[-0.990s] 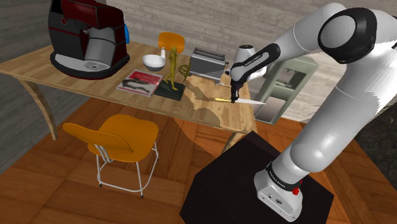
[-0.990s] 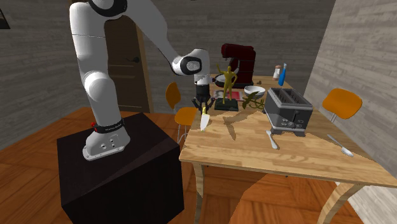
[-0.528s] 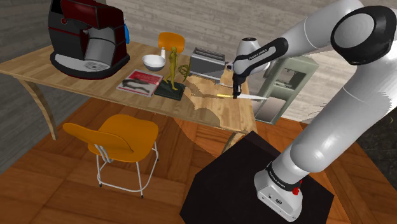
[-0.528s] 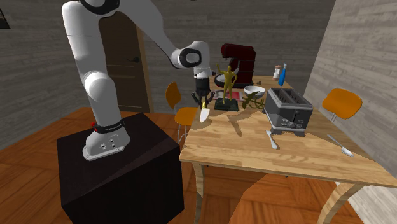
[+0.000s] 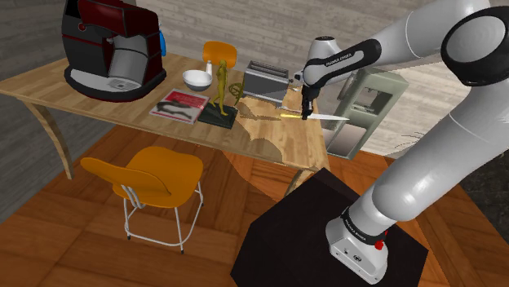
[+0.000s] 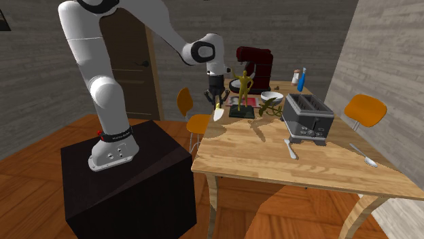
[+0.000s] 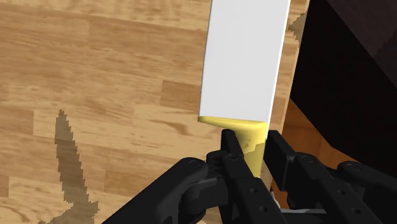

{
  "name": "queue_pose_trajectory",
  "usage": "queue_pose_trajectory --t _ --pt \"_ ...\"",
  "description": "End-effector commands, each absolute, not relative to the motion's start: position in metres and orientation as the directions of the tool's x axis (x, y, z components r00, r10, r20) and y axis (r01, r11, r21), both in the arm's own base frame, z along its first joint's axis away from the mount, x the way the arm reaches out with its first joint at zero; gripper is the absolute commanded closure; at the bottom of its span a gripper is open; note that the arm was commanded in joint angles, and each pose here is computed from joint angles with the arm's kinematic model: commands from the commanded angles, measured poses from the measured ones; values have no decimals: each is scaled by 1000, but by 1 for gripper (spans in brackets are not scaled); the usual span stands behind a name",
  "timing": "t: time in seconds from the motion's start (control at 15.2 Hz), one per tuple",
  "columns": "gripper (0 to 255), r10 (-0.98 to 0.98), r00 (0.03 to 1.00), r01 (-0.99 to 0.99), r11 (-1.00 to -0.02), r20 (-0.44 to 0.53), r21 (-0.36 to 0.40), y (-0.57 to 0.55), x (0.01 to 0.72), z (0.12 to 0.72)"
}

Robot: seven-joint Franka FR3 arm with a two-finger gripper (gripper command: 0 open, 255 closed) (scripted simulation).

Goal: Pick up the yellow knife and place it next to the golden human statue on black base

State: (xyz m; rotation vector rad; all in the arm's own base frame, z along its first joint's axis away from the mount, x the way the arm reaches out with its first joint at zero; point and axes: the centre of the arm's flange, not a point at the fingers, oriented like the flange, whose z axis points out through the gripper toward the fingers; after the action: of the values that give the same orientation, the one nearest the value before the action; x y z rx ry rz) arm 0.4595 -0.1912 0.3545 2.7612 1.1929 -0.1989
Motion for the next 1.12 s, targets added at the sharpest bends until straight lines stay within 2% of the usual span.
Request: queue_pose_trajectory --t 0.0,1.06 --pt "255 714 679 730 -680 -171 64 -192 461 366" --pt "255 714 679 730 -680 -171 64 -192 461 451"
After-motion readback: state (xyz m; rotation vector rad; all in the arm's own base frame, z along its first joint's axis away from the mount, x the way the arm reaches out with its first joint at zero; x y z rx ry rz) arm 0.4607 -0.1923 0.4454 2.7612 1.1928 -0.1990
